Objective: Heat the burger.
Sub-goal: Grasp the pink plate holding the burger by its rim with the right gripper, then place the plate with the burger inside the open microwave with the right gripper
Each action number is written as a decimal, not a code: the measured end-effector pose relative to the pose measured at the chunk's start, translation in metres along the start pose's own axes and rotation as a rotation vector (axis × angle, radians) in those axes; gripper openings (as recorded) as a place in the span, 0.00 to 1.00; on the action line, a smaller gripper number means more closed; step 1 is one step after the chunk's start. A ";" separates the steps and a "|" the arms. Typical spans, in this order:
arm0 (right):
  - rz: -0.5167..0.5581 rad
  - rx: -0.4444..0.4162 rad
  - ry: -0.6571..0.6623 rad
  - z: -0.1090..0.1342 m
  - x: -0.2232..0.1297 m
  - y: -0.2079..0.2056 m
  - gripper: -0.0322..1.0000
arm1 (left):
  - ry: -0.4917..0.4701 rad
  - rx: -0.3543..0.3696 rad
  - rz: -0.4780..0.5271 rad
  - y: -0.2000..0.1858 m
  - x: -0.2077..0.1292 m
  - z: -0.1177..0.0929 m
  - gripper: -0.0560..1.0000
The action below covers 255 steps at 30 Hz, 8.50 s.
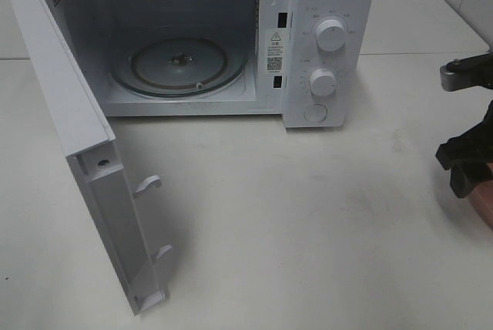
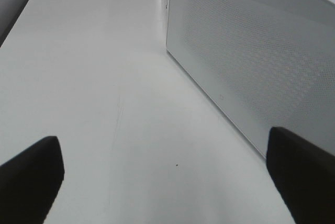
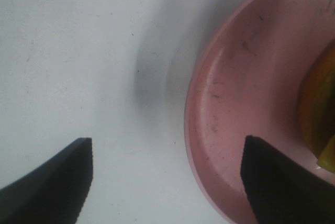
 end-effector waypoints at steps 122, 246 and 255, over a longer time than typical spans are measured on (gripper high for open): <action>0.003 -0.314 -0.375 0.086 -0.043 -0.022 0.10 | 0.000 0.000 -0.001 0.000 0.000 0.000 0.97; -0.616 -0.011 -1.948 0.174 -0.020 -0.056 0.10 | 0.000 0.000 -0.001 0.000 0.000 0.000 0.97; -0.626 -0.009 -1.970 0.174 -0.020 -0.057 0.10 | 0.000 0.000 -0.001 0.000 0.000 0.000 0.97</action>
Point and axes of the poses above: a point on each arm's last joint axis where the gripper is mounted, y pointing out along that axis toward the gripper, z along the wrist's bending axis when the last joint is at zero, x = y × z, the point moved 5 cm from there along y, pointing out along that axis toward the gripper, and after that the axes turned 3 degrees about y, right-handed, at the moved point
